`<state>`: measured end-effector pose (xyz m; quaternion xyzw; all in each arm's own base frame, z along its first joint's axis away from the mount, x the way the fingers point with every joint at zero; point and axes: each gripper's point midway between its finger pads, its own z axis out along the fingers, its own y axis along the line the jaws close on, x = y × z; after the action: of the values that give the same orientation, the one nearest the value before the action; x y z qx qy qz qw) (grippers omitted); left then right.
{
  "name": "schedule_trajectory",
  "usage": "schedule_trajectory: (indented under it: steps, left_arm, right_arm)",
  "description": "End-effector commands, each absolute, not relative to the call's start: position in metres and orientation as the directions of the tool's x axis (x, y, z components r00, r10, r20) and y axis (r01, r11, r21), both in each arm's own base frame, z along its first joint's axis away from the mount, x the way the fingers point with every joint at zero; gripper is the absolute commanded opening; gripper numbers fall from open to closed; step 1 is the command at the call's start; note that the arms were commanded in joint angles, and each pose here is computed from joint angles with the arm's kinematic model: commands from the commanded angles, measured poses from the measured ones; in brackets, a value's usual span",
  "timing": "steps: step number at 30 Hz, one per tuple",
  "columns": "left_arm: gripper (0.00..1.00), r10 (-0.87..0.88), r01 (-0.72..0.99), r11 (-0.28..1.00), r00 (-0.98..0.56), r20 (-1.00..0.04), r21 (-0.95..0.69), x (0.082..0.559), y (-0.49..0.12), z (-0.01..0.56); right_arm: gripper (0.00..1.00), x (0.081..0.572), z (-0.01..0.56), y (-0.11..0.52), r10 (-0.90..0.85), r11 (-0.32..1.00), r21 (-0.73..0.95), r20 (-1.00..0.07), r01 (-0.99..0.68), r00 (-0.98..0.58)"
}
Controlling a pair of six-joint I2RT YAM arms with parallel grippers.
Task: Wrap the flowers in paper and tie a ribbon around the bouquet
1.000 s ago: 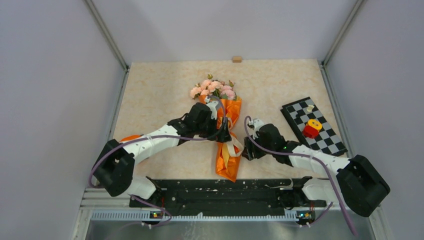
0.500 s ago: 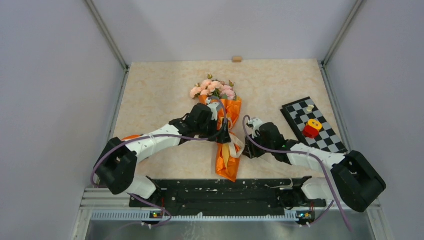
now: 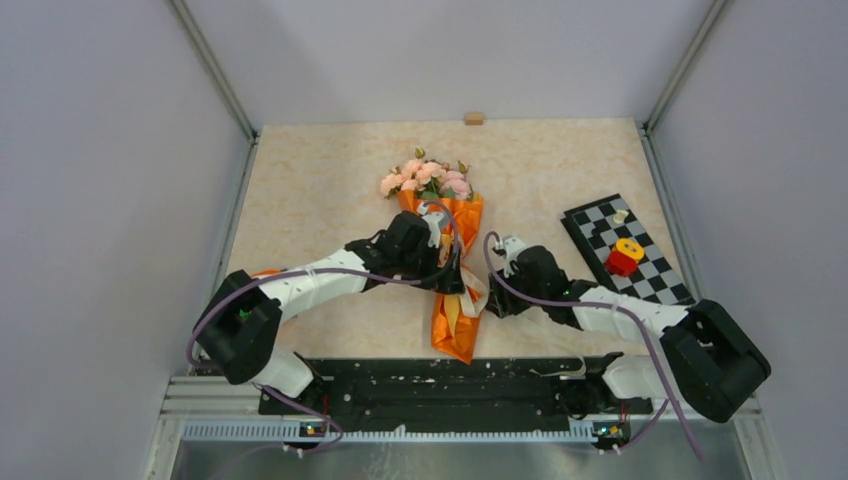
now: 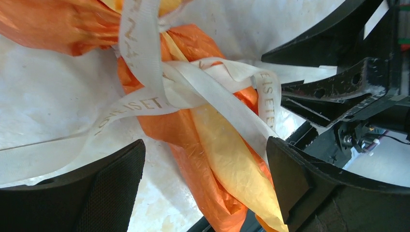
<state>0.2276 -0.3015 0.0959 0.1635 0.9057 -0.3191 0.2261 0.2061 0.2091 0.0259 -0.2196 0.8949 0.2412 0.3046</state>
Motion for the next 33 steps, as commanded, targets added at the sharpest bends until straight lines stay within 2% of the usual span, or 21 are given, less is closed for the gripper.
schedule_trajectory:
  steps: [1,6,8,14,17,24,33]
  left_arm:
    - [0.99,0.165,0.459,0.728,-0.839,-0.519,-0.510,0.225,-0.316,0.102]
    - [0.99,0.165,0.468,0.720,-0.833,-0.529,-0.513,0.224,-0.320,0.105]
    - [0.95,0.166,0.465,0.729,-0.832,-0.529,-0.503,0.225,-0.318,0.103]
    - [0.68,0.173,0.429,0.780,-0.848,-0.501,-0.456,0.226,-0.307,0.087]
    - [0.59,0.175,0.413,0.800,-0.855,-0.488,-0.436,0.225,-0.301,0.079]
    - [0.57,0.172,0.411,0.797,-0.857,-0.485,-0.443,0.220,-0.297,0.077]
    - [0.53,0.175,0.406,0.803,-0.860,-0.479,-0.435,0.216,-0.290,0.074]
  right_arm:
    - [0.46,0.227,0.055,0.225,-0.229,0.785,0.237,-0.747,-0.573,-0.624]
    - [0.47,0.228,0.066,0.246,-0.249,0.770,0.196,-0.784,-0.608,-0.568]
    - [0.47,0.231,0.067,0.247,-0.240,0.779,0.191,-0.790,-0.597,-0.565]
    - [0.51,0.234,0.062,0.225,-0.266,0.829,0.118,-0.777,-0.547,-0.571]
    - [0.54,0.231,0.057,0.221,-0.276,0.830,0.110,-0.771,-0.546,-0.574]
    - [0.54,0.227,0.043,0.223,-0.287,0.822,0.137,-0.738,-0.552,-0.610]
    - [0.52,0.236,0.029,0.203,-0.232,0.895,0.105,-0.720,-0.434,-0.654]
